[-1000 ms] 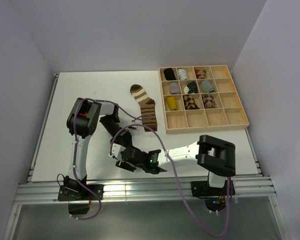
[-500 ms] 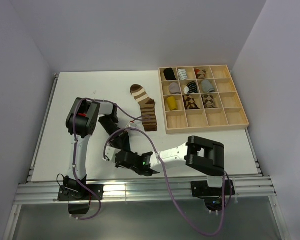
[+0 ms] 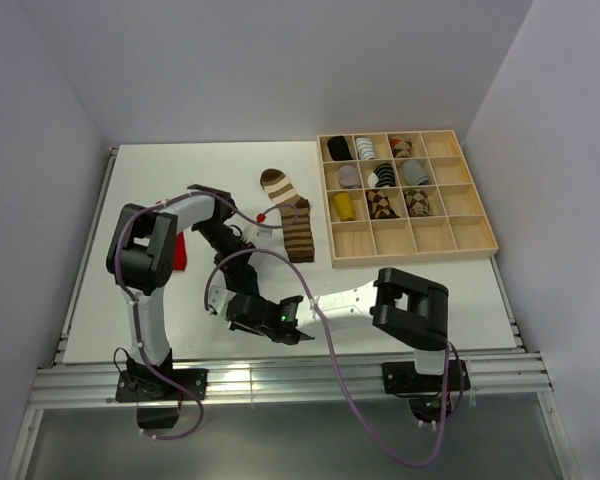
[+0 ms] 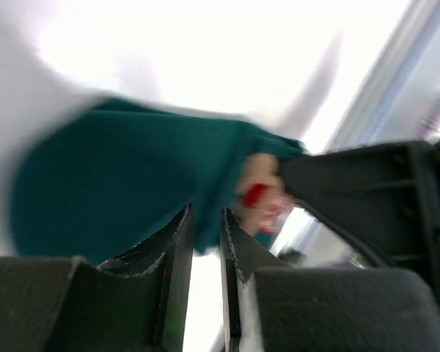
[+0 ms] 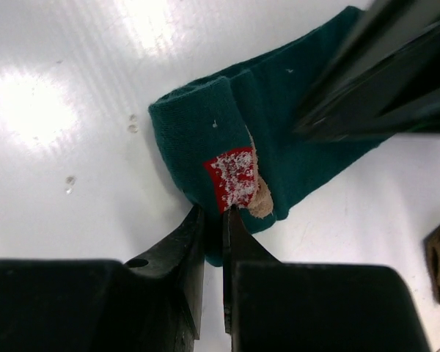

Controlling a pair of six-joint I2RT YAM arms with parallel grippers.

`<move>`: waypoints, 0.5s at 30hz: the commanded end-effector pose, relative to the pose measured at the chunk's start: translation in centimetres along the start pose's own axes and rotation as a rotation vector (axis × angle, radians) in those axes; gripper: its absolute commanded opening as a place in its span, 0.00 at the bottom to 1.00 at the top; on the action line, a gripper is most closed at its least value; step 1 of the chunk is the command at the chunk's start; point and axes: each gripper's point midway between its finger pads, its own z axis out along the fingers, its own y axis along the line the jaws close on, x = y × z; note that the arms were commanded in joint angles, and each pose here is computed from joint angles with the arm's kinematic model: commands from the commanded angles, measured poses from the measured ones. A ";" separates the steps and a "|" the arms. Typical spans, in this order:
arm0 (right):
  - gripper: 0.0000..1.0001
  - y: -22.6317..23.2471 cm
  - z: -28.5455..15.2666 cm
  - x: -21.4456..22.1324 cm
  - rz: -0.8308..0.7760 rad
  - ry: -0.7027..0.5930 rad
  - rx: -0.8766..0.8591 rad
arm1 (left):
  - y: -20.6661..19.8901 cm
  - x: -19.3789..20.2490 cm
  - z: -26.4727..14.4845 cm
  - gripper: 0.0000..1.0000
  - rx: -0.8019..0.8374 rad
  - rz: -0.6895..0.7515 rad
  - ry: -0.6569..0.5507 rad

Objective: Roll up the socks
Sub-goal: Roll the sock at the center of the board.

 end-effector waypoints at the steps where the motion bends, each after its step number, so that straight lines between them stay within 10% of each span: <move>1: 0.03 1.7 -1.6 2.1 0.019 0.117 -0.127 | 3.1 -2.7 -2.0 0.23 -0.194 0.024 -0.133; 15: 0.02 2.4 -2.7 0.8 0.243 0.273 -0.522 | 6.7 -7.2 -11.4 0.18 -0.715 -0.025 -0.482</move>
